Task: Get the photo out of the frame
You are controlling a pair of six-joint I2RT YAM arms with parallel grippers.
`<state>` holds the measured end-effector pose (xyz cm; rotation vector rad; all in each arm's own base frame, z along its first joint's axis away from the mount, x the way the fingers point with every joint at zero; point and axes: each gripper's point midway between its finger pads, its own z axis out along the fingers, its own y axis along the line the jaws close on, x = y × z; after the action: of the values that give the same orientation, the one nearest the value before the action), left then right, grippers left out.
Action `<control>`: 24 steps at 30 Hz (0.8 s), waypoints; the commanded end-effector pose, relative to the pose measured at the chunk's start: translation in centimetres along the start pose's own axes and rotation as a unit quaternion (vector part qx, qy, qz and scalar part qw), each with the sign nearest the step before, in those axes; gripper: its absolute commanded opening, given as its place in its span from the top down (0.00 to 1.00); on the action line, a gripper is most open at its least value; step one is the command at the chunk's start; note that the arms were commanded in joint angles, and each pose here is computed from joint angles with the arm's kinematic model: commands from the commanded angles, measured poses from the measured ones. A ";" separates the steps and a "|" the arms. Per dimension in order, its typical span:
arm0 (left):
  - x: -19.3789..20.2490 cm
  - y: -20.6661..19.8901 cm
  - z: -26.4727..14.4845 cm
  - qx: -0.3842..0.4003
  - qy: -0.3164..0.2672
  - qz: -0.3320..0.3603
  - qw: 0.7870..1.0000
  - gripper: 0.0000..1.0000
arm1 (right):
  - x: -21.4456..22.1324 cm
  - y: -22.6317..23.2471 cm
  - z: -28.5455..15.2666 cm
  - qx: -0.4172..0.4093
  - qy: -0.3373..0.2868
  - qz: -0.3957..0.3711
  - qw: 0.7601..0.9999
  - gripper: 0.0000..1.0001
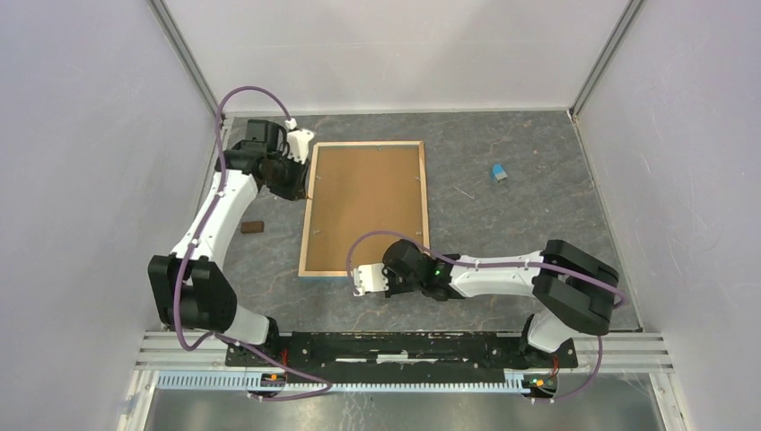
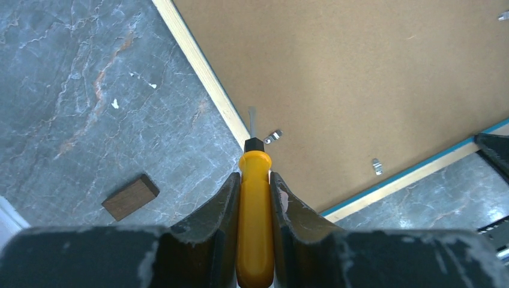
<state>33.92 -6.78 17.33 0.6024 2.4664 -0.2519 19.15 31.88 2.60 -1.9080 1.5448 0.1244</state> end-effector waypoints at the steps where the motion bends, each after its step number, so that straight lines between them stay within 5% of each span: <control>1: -1.3 0.8 0.6 -0.039 -0.001 0.054 0.998 0.98 | 7.2 6.8 -1.1 -0.112 0.101 0.010 0.989 0.89; 15: -7.0 3.3 5.4 -0.091 0.005 0.076 0.993 0.98 | 7.2 7.7 -0.9 -0.141 0.108 0.015 0.984 0.86; 24: -7.0 4.1 8.2 -0.108 0.028 0.074 0.991 0.98 | 7.4 8.4 -1.0 -0.158 0.114 0.019 0.981 0.94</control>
<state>43.08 -8.21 13.44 0.6818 2.5096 0.0193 18.66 31.17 2.43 -1.9260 1.5592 0.1429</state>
